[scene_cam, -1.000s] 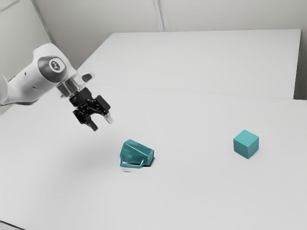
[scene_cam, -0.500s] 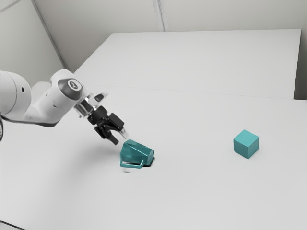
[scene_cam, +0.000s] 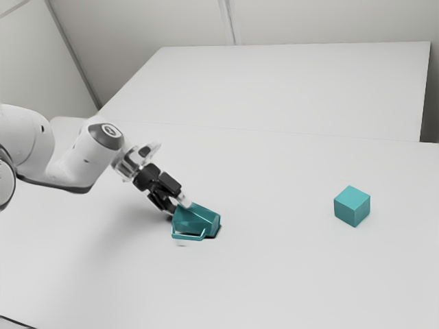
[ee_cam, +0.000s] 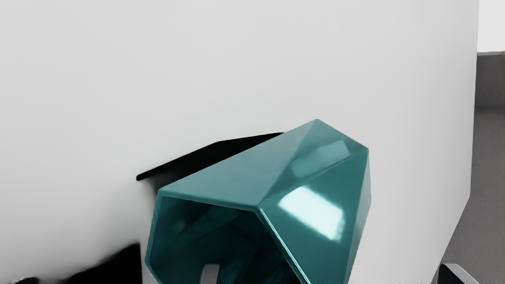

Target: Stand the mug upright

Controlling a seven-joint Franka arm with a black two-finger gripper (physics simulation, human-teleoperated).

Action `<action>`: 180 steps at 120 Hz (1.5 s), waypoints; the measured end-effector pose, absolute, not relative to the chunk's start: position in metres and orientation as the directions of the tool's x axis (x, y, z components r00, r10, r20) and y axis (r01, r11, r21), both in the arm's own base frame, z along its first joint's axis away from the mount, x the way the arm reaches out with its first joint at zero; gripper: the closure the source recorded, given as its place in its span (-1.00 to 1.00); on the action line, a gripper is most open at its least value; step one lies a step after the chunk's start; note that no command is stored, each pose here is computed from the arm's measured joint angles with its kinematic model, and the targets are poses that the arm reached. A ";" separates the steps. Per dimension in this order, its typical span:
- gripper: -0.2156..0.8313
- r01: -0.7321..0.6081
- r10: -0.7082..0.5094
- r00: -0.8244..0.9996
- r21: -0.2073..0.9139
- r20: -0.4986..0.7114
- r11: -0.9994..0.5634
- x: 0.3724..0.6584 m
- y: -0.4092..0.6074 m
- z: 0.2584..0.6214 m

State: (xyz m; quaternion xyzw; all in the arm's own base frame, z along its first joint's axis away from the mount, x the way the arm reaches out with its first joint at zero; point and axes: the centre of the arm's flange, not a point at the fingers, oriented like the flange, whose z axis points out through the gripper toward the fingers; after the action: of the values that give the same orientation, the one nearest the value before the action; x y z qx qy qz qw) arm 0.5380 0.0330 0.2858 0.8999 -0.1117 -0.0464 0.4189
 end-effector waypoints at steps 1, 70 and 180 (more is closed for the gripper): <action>-0.59 -0.160 -0.240 0.971 0.767 0.009 -0.621 0.538 0.034 0.285; 0.42 -0.219 -0.291 0.955 0.816 0.066 -0.535 0.533 0.030 0.281; 0.86 -0.596 -0.609 0.782 0.439 0.131 -0.672 0.543 -0.028 0.366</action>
State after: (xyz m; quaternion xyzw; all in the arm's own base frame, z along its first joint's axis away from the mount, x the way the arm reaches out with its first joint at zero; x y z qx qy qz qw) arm 0.5429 -0.0280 0.3660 0.9142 -0.3297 -0.0135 0.2354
